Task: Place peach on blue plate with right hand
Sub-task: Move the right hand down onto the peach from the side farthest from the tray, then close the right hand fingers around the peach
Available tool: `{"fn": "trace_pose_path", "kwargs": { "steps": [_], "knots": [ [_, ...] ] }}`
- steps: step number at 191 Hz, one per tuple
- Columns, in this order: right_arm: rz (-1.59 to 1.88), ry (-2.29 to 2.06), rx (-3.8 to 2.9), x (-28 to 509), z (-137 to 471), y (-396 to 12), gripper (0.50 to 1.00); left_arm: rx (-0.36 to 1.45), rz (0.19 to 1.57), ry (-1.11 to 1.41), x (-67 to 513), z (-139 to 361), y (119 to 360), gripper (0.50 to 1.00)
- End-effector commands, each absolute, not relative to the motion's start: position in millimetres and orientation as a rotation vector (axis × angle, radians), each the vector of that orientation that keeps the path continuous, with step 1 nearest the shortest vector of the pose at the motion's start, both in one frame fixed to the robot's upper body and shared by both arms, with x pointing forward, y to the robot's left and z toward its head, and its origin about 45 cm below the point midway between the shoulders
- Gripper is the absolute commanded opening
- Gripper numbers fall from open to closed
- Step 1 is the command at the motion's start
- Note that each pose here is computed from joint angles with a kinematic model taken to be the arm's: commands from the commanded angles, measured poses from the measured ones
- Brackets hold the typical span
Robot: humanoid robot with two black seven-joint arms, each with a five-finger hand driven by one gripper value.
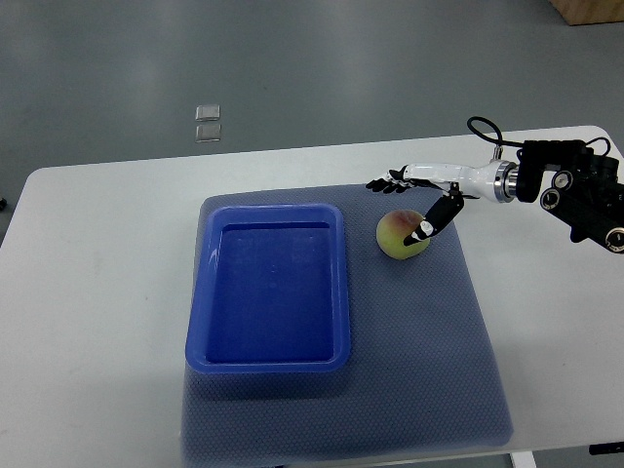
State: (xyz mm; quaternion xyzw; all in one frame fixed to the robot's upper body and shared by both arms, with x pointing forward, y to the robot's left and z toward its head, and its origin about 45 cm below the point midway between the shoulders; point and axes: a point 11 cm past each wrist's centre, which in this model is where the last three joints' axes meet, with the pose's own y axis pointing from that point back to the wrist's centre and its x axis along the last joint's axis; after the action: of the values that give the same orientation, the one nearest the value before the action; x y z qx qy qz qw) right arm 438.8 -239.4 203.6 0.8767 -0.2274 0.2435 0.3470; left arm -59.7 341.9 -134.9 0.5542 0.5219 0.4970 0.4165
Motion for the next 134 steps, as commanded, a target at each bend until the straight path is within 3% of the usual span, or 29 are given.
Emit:
{"fn": "trace_pose_path", "kwargs": {
  "steps": [1,134],
  "knots": [
    [0.639,-0.548,2.240,436.0,194.9,-239.6,0.928,1.390,1.249,1.311,-59.6,-134.9,341.9,1.000],
    [0.672,-0.553,2.150,435.2,177.4,-250.7,0.924,1.391,1.248,1.310,-59.7,-134.9,341.9,1.000]
  ]
}}
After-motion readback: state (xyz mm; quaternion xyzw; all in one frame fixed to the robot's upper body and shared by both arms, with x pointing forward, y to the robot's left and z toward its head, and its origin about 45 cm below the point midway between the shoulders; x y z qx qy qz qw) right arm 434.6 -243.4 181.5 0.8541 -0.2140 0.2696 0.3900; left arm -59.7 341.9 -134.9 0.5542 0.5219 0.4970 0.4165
